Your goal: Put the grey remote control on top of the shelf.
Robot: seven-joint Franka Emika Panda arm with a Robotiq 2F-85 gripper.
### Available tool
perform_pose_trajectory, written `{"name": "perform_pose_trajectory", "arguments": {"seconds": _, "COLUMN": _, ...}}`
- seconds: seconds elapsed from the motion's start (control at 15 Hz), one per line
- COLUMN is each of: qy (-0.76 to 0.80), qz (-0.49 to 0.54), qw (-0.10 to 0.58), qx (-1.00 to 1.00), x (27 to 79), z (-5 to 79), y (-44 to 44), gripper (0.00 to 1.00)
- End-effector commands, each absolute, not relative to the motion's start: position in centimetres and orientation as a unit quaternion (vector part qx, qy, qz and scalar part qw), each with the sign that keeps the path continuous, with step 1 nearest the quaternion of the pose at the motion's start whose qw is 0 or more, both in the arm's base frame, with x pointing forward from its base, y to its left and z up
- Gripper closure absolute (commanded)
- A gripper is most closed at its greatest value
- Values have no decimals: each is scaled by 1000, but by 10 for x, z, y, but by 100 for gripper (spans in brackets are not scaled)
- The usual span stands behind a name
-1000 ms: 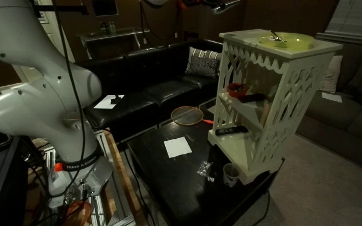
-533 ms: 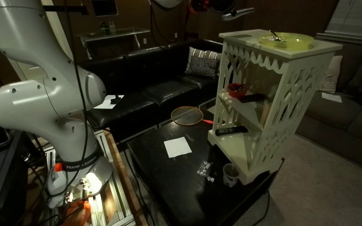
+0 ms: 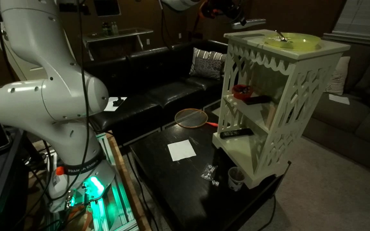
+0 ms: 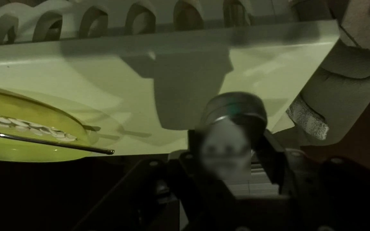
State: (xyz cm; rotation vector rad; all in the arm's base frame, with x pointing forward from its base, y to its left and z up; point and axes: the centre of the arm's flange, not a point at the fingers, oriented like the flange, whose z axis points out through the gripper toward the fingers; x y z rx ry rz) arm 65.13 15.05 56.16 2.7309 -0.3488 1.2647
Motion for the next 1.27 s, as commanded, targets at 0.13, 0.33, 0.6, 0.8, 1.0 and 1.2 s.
{"name": "perform_pose_trajectory", "arguments": {"seconds": 0.13, "qy": -139, "qz": 416, "qw": 74, "qx": 896, "x": 688, "z": 560, "y": 157, "gripper": 77}}
{"name": "perform_pose_trajectory", "arguments": {"seconds": 0.33, "qy": -145, "qz": 412, "qw": 84, "qx": 895, "x": 690, "z": 558, "y": 154, "gripper": 27}}
{"name": "perform_pose_trajectory", "arguments": {"seconds": 0.6, "qy": -143, "qz": 429, "qw": 89, "qx": 887, "x": 688, "z": 570, "y": 155, "gripper": 5}}
{"name": "perform_pose_trajectory", "arguments": {"seconds": 0.8, "qy": -127, "qz": 485, "qw": 94, "qx": 860, "x": 674, "z": 594, "y": 157, "gripper": 0}}
{"name": "perform_pose_trajectory", "arguments": {"seconds": 1.0, "qy": -109, "qz": 561, "qw": 93, "qx": 815, "x": 645, "z": 620, "y": 150, "gripper": 0}}
{"name": "perform_pose_trajectory", "arguments": {"seconds": 1.2, "qy": -108, "qz": 573, "qw": 80, "qx": 809, "x": 653, "z": 634, "y": 148, "gripper": 0}}
